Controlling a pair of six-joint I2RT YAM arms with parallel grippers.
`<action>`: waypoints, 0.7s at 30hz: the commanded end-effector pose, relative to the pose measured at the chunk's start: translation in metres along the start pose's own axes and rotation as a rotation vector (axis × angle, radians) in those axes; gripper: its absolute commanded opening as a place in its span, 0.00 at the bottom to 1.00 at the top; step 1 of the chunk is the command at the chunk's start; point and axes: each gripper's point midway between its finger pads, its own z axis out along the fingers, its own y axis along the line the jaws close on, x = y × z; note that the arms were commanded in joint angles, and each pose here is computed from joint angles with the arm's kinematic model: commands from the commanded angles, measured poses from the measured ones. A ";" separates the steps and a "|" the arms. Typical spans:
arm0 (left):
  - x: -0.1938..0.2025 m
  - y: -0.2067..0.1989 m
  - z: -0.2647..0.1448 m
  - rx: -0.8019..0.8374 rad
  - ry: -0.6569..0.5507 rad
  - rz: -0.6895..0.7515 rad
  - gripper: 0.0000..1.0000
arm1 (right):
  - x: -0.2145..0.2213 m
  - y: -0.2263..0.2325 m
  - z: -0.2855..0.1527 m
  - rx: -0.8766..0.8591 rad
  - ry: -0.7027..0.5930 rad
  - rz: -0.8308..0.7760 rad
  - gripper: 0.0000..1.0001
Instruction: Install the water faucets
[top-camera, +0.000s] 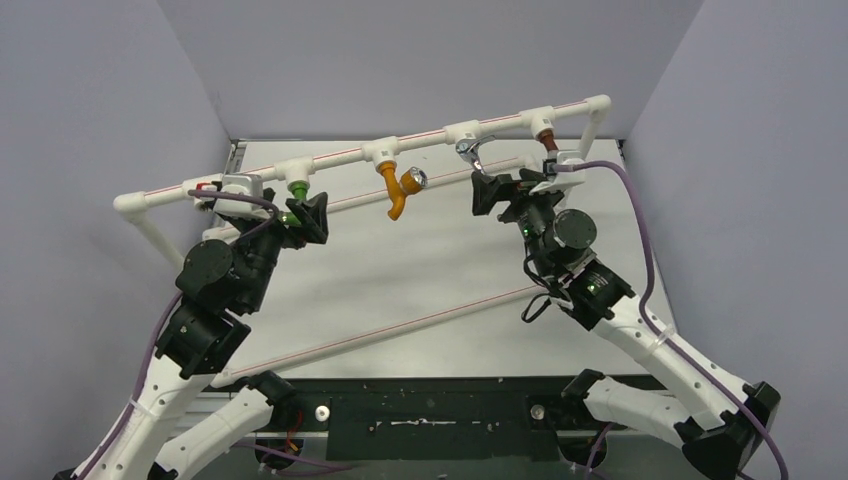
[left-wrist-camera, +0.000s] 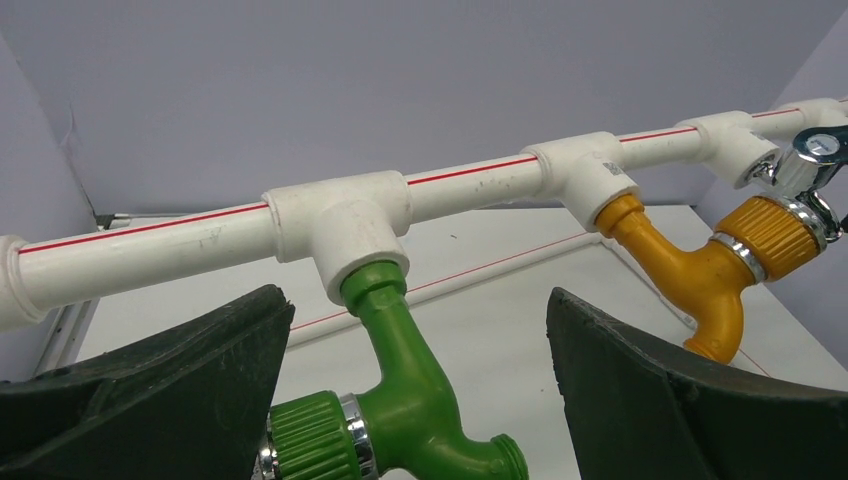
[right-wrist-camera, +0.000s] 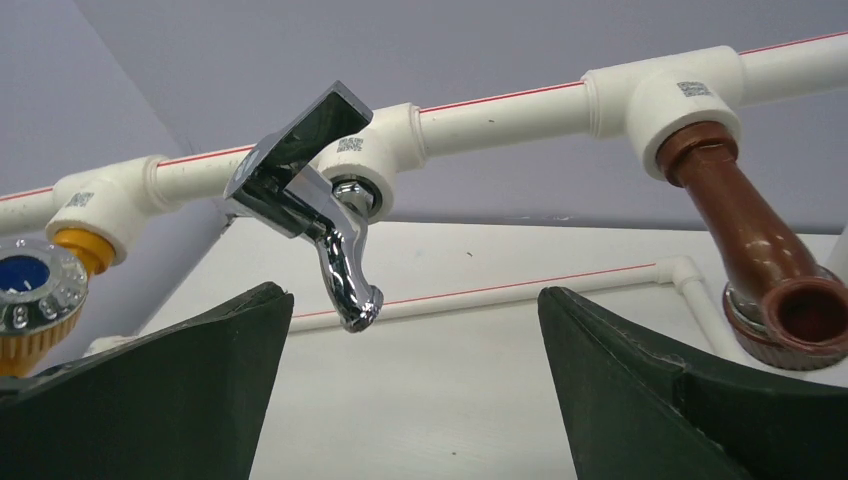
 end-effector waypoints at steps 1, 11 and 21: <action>-0.007 -0.013 0.001 0.097 -0.057 -0.012 0.97 | -0.011 -0.005 -0.022 -0.043 0.019 -0.120 1.00; -0.014 -0.025 -0.002 0.205 -0.115 -0.040 0.97 | 0.047 -0.057 -0.058 0.083 0.091 -0.218 1.00; -0.032 -0.036 -0.020 0.301 -0.242 -0.050 0.97 | 0.112 -0.150 -0.067 0.454 0.092 -0.469 1.00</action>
